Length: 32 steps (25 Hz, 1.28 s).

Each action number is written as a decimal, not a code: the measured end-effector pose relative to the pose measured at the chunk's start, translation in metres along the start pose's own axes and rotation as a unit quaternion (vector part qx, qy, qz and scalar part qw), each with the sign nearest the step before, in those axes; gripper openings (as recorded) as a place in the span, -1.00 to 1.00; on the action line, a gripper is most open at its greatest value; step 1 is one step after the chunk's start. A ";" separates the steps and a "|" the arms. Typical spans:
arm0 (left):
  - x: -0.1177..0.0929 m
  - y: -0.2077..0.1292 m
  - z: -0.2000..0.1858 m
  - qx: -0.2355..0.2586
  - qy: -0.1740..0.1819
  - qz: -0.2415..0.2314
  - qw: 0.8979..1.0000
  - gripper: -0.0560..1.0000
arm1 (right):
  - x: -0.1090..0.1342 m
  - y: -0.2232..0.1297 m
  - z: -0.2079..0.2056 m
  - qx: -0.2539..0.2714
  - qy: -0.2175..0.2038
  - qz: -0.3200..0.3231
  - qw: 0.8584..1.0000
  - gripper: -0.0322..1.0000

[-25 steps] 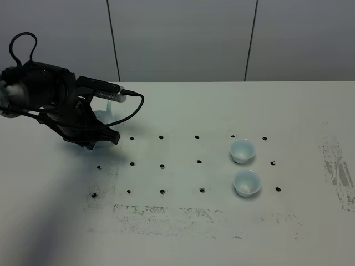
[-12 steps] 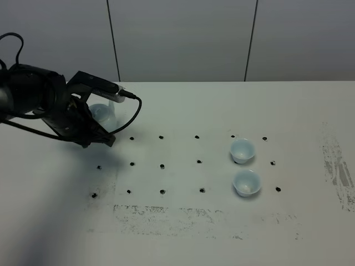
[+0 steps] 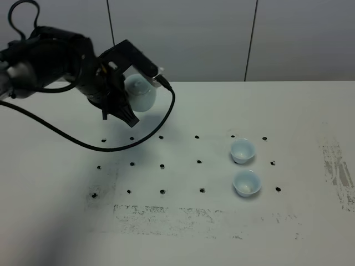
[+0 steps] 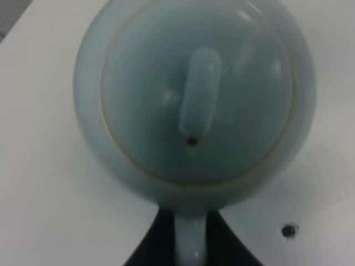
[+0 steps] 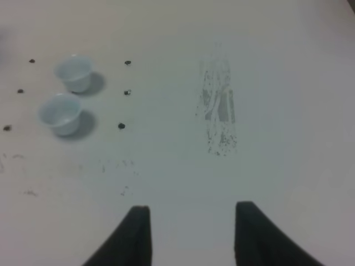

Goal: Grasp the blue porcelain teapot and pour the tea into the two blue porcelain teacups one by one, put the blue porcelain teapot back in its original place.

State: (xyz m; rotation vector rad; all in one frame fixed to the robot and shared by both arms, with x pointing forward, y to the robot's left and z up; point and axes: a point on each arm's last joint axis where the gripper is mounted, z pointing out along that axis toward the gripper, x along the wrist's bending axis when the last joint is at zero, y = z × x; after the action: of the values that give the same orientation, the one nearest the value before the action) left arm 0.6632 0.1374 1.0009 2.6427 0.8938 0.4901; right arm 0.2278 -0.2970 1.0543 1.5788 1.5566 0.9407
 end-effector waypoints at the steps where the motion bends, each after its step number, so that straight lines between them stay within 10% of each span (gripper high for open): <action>1: 0.000 0.011 0.001 -0.001 -0.009 0.023 1.000 -0.81 | 0.000 0.000 0.000 0.000 0.000 0.000 1.000 -0.28; 10: -0.019 0.071 0.038 -0.004 -0.072 0.203 0.976 -0.81 | 0.000 0.000 0.000 0.000 0.000 0.000 1.000 -0.28; 17: -0.047 0.083 0.040 0.012 -0.069 0.385 0.920 -0.81 | 0.000 0.000 0.000 0.000 0.000 0.000 1.000 -0.28; 32: -0.071 0.091 0.052 0.039 -0.039 0.472 0.880 -0.81 | 0.000 0.000 0.000 0.000 0.001 0.000 1.000 -0.28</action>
State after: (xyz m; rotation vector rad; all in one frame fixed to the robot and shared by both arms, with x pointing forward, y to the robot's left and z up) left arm 0.6792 0.0145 0.9744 2.9907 -0.4953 0.5387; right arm 0.2278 -0.2969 1.0543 1.5792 1.5572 0.9428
